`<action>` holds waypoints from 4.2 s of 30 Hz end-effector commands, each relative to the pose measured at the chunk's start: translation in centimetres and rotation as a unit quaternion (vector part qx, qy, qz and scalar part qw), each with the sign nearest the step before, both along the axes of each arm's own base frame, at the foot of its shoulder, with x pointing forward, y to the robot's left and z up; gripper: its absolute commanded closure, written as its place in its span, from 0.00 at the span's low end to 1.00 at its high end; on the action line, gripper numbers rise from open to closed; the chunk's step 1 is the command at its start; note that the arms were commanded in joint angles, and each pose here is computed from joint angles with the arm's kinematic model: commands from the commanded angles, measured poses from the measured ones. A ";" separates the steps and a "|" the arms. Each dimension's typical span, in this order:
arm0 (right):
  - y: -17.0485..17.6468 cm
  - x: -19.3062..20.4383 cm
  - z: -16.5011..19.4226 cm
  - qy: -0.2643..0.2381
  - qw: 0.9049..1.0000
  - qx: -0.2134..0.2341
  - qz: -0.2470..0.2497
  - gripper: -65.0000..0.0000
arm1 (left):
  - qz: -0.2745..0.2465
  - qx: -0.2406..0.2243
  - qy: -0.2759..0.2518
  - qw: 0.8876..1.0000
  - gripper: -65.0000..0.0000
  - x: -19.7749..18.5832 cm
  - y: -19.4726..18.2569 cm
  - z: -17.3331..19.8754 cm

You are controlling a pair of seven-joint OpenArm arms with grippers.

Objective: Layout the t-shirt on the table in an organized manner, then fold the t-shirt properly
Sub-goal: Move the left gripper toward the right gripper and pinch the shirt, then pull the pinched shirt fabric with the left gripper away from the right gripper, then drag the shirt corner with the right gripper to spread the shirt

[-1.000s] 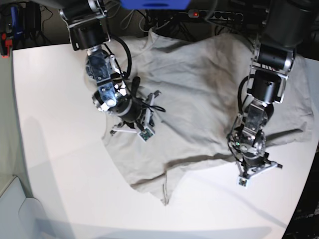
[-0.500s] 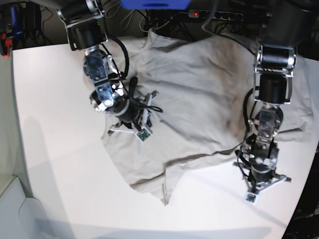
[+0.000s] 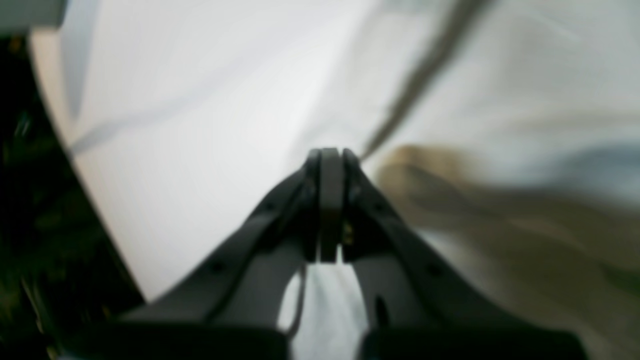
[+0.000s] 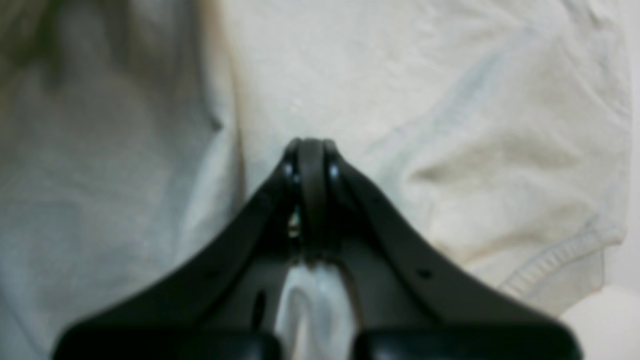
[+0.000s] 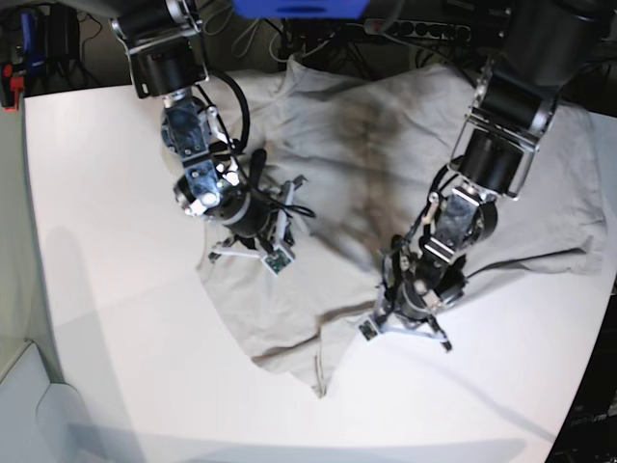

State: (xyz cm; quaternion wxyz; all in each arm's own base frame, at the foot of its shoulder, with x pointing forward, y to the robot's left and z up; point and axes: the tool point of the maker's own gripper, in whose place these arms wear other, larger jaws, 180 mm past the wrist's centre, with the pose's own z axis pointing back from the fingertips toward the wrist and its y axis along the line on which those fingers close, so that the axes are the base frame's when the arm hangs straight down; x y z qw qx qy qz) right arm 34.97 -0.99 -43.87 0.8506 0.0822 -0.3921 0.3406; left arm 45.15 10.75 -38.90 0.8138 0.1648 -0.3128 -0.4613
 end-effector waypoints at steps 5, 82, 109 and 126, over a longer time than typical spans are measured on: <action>-2.3 -1.5 -2.3 0.044 0.997 -0.068 0.001 1.00 | -0.041 -0.002 -0.011 0.999 1.00 0.7 -2.6 1.4; -6.3 -5.9 -3.2 0.077 0.988 -0.129 0.043 1.00 | 0.405 -0.051 -0.239 0.881 1.00 4.2 23.7 4.0; -3.8 -2.0 5.9 -0.047 0.988 -0.130 0.062 1.00 | 0.386 -0.191 -0.155 0.889 1.00 -4.4 13.9 4.8; -9.2 4.6 -0.4 0.064 0.988 -0.138 0.009 1.00 | 0.467 -0.162 -0.091 0.865 1.00 -15.4 19.1 0.3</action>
